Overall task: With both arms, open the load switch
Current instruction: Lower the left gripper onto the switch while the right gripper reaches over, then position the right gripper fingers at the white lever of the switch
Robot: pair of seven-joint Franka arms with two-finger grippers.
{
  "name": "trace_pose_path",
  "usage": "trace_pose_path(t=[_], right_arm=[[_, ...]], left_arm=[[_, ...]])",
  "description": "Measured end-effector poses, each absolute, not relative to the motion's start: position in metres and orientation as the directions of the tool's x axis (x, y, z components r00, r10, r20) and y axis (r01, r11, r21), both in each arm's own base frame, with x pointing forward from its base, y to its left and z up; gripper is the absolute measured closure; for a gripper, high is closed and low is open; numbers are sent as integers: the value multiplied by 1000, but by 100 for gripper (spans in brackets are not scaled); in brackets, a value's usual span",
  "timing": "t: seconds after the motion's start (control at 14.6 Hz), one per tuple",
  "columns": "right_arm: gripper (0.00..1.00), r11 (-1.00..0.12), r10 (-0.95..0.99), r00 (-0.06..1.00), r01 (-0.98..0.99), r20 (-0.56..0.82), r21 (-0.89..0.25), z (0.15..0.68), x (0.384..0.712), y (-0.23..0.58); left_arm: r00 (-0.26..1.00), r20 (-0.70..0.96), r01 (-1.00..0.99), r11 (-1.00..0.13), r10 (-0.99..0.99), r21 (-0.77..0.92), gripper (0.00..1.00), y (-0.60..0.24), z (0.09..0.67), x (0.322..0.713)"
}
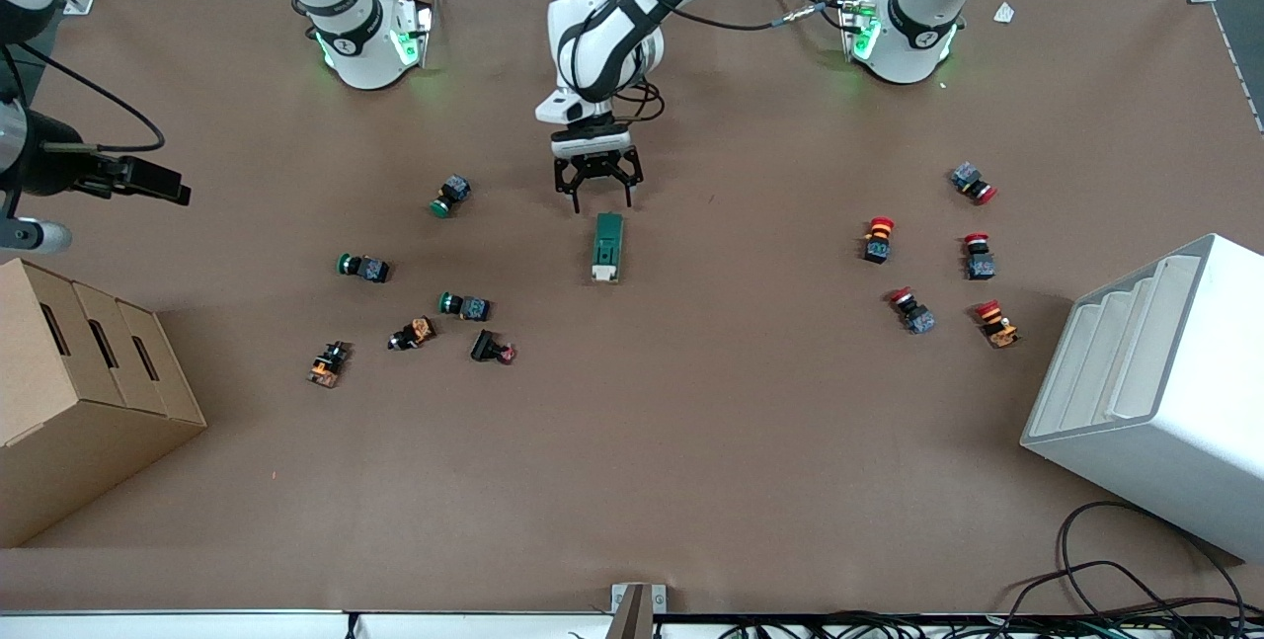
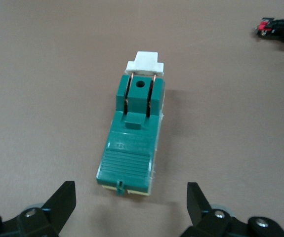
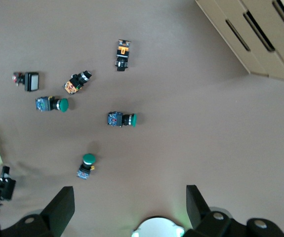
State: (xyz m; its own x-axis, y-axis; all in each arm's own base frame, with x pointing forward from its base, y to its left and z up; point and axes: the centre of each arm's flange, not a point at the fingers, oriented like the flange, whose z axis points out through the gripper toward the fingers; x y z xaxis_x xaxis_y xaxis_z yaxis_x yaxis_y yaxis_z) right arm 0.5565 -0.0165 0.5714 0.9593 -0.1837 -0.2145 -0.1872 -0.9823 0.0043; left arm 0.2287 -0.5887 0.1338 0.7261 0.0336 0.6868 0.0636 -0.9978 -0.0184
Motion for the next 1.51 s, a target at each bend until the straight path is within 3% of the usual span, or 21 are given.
trace_pose_path(t=[0.48,0.89,1.51], right_arm=[[0,-833,-553,809,-538,-202,127,496,583,148],[0,-575,-817,549,-799,-176,179,399,570,307],[0,-323,-946,307,-924,-104,204,267,551,425]], left_arm=[[624,781,-47,-997,13,54,0,-565,107,220],[553,832,-121,-992,-43,29,0,-556,87,218],[439,895,-103,-994,-81,-40,0,-554,72,202]])
